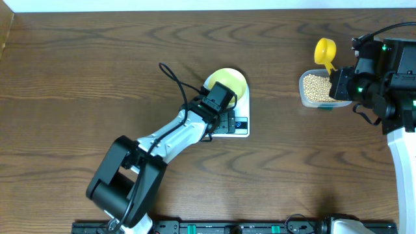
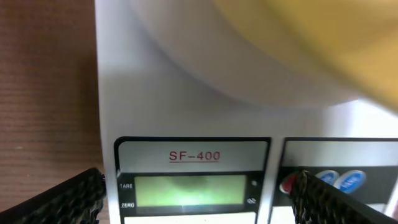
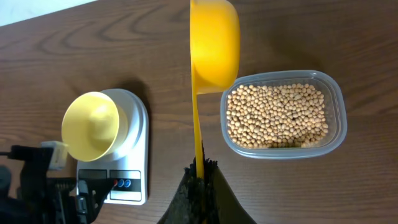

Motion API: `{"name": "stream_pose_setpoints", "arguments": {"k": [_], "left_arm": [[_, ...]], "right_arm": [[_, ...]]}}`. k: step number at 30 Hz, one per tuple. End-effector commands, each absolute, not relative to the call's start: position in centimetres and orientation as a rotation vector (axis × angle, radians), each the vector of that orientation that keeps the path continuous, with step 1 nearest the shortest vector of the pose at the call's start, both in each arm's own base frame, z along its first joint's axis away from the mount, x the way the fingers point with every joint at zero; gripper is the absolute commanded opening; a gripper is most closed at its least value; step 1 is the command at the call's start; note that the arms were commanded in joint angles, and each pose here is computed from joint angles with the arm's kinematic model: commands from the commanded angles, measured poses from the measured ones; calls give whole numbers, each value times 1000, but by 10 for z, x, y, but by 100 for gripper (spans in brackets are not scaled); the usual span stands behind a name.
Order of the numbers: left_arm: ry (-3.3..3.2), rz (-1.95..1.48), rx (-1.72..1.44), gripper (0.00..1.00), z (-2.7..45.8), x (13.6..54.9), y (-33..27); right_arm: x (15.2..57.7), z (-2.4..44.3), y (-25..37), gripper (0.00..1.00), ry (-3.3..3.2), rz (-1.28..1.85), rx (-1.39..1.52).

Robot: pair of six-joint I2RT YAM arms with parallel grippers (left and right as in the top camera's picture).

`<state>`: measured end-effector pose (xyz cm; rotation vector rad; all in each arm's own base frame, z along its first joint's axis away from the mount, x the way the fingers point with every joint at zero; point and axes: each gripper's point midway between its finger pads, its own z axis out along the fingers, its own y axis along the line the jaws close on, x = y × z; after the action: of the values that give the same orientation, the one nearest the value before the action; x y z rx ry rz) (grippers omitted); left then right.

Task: Scoop item into bowl and weigh 50g on scale
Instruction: 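Press the scale's tare button with the left gripper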

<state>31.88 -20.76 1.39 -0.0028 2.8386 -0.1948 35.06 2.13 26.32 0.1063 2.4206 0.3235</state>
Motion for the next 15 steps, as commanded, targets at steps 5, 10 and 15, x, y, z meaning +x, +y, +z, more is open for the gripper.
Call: {"name": "stream_pose_setpoints", "arguments": {"k": [5, 10, 15], "left_arm": [[2866, -141, -37, 96, -3, 317, -200], [2862, -143, -36, 96, -3, 318, -200], [2868, -136, -36, 96, -5, 317, -199]], "right_arm": [[351, 269, 20, 1, 2404, 310, 90], [351, 269, 20, 1, 2404, 310, 90], [350, 268, 20, 1, 2411, 311, 91]]}}
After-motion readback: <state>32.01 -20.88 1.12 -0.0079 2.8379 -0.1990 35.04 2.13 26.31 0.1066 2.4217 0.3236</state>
